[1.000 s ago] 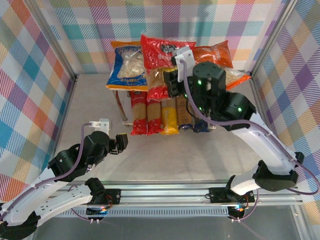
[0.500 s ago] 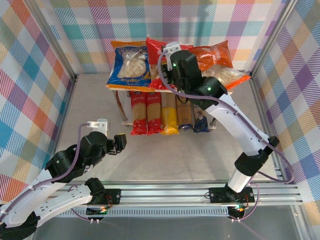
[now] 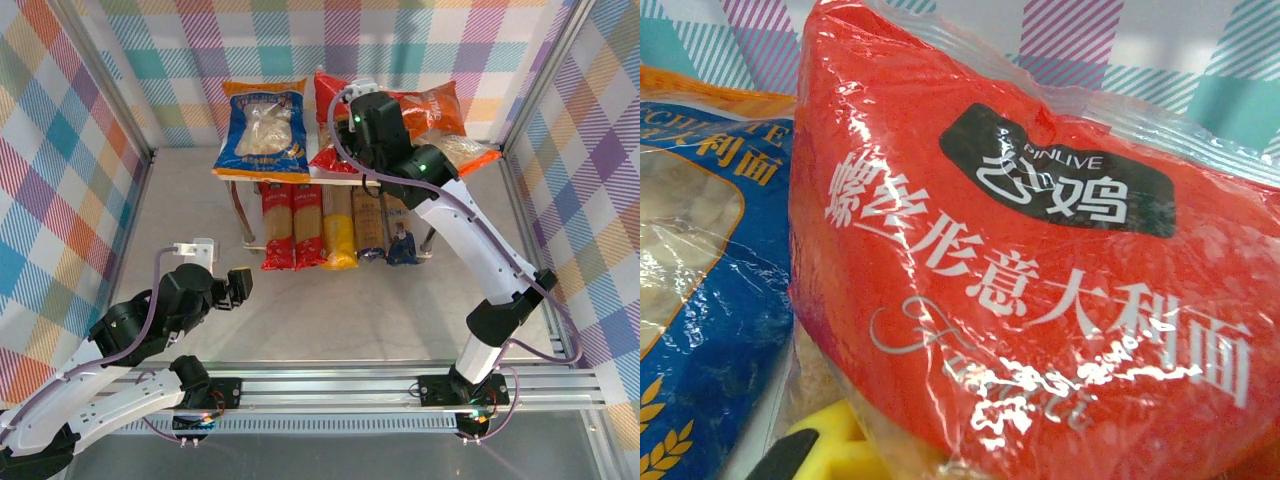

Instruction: Place and organize the pasta boxes and bags onto the shelf

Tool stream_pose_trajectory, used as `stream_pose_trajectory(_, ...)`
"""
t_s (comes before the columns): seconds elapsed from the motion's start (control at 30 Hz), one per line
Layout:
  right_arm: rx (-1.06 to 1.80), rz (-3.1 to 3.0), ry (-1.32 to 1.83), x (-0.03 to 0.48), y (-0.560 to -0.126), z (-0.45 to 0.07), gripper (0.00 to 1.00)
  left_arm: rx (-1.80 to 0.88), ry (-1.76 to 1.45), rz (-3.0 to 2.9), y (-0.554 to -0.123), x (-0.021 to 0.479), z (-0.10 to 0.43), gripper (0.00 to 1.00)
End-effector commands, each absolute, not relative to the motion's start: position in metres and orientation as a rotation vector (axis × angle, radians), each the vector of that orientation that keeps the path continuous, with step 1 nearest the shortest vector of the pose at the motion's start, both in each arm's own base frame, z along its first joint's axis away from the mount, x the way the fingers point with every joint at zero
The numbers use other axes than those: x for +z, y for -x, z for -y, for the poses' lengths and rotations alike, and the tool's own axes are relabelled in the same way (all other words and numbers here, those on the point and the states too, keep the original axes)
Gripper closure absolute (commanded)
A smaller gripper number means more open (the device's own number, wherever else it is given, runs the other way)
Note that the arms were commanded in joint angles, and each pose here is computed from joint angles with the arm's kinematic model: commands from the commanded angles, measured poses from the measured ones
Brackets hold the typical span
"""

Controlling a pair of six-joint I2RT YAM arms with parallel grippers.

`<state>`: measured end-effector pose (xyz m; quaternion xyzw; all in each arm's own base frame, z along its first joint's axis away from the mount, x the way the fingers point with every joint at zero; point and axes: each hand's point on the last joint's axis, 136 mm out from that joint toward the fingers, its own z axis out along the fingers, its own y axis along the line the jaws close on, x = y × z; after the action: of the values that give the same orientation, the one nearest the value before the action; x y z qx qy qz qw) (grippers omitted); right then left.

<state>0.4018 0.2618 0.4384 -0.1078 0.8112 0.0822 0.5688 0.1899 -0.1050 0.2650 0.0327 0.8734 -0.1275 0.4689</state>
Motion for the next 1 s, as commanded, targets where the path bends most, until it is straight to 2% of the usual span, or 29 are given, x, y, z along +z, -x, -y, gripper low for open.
stream_pose_trajectory(0.0,0.261,-1.865,0.193,0.455,-0.407,-0.261,0.98,-0.291,-0.101,-2.141,-0.187,0.267,0.101,0.21)
stream_pose_trajectory(0.07,0.265,-1.885,0.192,0.449,-0.409,-0.261,0.85,-0.290,-0.101,-2.143,-0.187,0.267,0.101,0.21)
stream_pose_trajectory(0.2,0.259,-1.914,0.182,0.441,-0.410,-0.259,0.50,-0.290,-0.105,-2.147,-0.186,0.266,0.101,0.20)
stream_pose_trajectory(0.27,0.254,-1.914,0.171,0.442,-0.409,-0.257,0.47,-0.289,-0.104,-2.147,-0.187,0.265,0.101,0.20)
stream_pose_trajectory(0.47,0.278,-1.869,0.178,0.458,-0.404,-0.254,0.24,-0.292,-0.106,-2.148,-0.187,0.265,0.103,0.20)
stream_pose_trajectory(0.53,0.303,-1.824,0.184,0.474,-0.398,-0.251,0.20,-0.290,-0.106,-2.150,-0.187,0.265,0.103,0.20)
stream_pose_trajectory(0.63,0.358,-1.744,0.183,0.499,-0.385,-0.246,0.21,-0.287,-0.103,-2.148,-0.187,0.265,0.102,0.20)
stream_pose_trajectory(0.83,0.431,-1.685,0.193,0.514,-0.369,-0.243,0.40,-0.278,-0.091,-2.137,-0.188,0.267,0.099,0.20)
stream_pose_trajectory(0.9,0.416,-1.704,0.201,0.507,-0.373,-0.245,0.56,-0.280,-0.091,-2.138,-0.189,0.267,0.100,0.20)
stream_pose_trajectory(0.97,0.400,-1.732,0.212,0.497,-0.378,-0.249,0.78,-0.281,-0.094,-2.140,-0.189,0.267,0.101,0.21)
